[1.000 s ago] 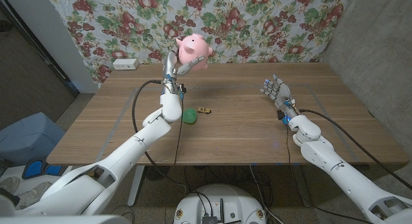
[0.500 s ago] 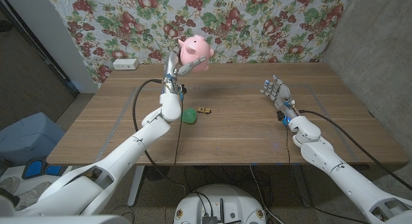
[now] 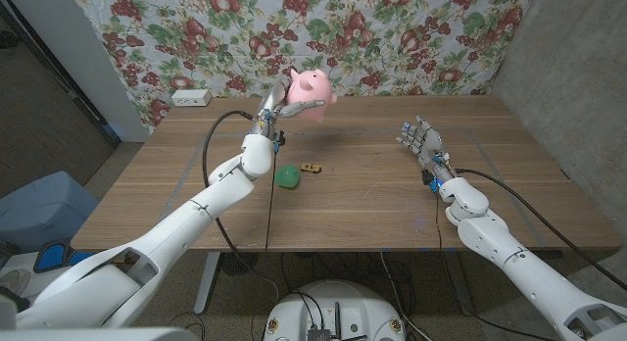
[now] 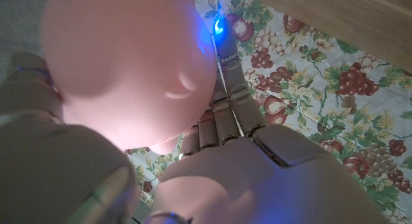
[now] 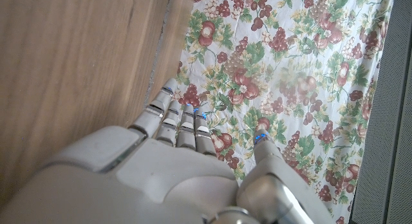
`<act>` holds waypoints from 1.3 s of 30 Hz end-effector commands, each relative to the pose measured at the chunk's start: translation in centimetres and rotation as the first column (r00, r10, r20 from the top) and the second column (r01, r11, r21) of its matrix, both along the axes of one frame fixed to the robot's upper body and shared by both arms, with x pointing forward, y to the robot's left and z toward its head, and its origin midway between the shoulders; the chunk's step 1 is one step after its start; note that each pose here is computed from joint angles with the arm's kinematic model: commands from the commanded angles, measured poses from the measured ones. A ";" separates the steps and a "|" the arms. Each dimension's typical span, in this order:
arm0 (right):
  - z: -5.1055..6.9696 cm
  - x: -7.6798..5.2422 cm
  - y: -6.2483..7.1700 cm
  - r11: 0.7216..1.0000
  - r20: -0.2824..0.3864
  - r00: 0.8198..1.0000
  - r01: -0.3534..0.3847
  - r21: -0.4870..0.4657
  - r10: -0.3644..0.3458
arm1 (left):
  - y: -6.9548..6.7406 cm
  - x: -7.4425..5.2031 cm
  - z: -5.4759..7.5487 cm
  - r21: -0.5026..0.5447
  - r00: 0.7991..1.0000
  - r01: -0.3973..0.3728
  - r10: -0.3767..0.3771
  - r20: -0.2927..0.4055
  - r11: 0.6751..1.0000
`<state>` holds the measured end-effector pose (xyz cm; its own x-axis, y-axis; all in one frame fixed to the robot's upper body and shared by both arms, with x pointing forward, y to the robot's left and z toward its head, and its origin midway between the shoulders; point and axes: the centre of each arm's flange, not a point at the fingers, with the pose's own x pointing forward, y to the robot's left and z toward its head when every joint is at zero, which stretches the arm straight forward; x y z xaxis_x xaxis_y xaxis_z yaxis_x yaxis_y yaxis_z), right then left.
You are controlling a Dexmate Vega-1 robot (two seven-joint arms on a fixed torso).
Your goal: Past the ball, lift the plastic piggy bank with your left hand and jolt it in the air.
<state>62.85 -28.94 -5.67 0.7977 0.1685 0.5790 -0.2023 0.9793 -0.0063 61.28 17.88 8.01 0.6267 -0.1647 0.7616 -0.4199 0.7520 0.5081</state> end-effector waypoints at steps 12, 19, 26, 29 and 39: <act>-0.2 -0.3 0.4 1.000 0.000 1.000 0.004 0.001 -0.004 | -0.1 0.2 0.0 0.121 0.995 -0.023 0.035 -0.096 0.992; -0.2 -0.3 0.5 1.000 -0.001 1.000 0.005 0.002 -0.005 | 0.1 0.2 0.0 0.107 0.996 -0.020 0.030 -0.086 0.994; -0.1 -0.3 0.6 1.000 0.000 1.000 0.004 0.000 -0.004 | 0.4 0.0 -0.1 0.063 0.999 -0.007 0.009 -0.038 0.998; -0.1 -0.3 0.7 1.000 0.001 1.000 0.005 -0.003 -0.005 | 0.6 -0.1 -0.2 0.032 1.000 0.004 -0.004 -0.008 0.999; 0.1 -0.3 0.9 1.000 0.002 1.000 0.003 -0.002 -0.003 | 1.5 -0.7 -0.6 -0.088 0.994 0.036 -0.026 0.107 0.995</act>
